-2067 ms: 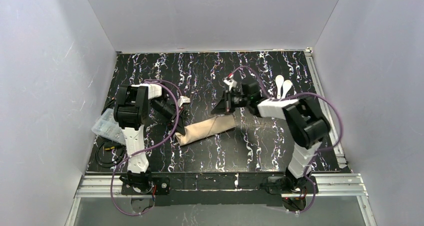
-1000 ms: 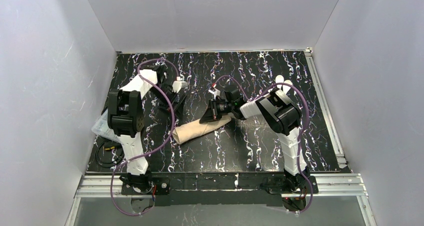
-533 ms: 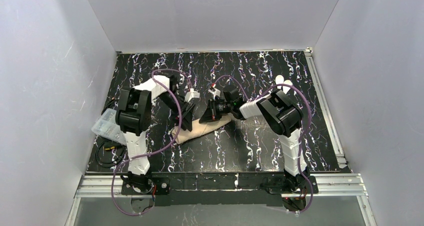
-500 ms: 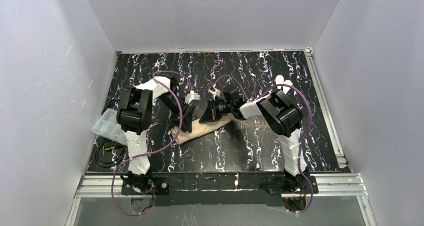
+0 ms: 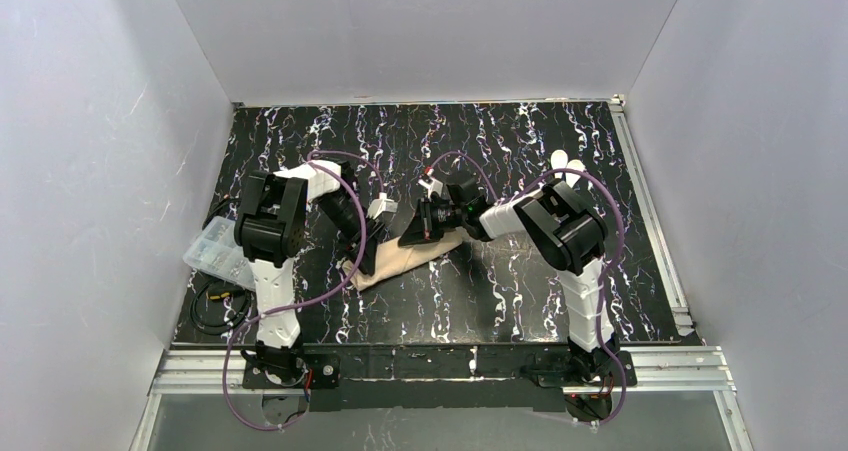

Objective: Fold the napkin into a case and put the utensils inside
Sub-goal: Smooth out the smaller rectangle-folded napkin at the center of the board.

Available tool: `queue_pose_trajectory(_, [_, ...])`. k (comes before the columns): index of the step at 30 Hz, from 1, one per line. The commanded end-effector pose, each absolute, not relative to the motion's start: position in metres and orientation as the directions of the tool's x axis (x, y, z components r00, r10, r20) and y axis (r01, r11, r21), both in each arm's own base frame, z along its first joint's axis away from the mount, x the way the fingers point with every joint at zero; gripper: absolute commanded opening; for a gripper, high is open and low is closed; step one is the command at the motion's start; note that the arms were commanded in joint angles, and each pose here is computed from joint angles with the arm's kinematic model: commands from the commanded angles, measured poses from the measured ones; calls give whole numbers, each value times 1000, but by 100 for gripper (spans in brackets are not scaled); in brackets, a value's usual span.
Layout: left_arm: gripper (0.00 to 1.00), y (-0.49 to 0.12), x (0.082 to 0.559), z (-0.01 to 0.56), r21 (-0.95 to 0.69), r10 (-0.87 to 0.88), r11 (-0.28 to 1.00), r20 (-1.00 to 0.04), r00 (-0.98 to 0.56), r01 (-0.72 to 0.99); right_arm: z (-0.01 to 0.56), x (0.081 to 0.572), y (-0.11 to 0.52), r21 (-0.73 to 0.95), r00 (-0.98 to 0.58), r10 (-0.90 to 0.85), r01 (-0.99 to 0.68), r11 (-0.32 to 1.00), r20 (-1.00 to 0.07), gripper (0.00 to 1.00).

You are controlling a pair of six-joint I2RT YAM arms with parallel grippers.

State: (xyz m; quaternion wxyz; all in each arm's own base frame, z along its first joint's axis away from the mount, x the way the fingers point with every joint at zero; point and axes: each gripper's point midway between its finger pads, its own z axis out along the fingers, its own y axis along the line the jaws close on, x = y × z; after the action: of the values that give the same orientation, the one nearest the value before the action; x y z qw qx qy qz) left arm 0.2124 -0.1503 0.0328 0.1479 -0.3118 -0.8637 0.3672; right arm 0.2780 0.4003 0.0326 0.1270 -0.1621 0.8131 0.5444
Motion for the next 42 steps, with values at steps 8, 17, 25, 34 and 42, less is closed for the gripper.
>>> queue_pose_trajectory(8, [37,-114,223,9,-527,756,562,16,-654,637,99,281,394,915,-936,-79,-353,197,-344,1])
queue_pose_trajectory(17, [36,-104,231,0,-395,813,545,35,-581,739,30,266,362,902,-972,-100,-236,360,-215,1])
queue_pose_trajectory(25, [36,-98,246,-6,-323,847,518,66,-527,792,7,267,335,893,-984,-28,-170,416,-175,1])
queue_pose_trajectory(34, [37,-101,262,-5,-257,884,461,48,-465,850,101,304,312,836,-931,10,-323,444,-365,3])
queue_pose_trajectory(42, [42,-127,287,19,-233,924,356,-57,-378,905,134,397,196,515,-794,231,-118,849,-562,40])
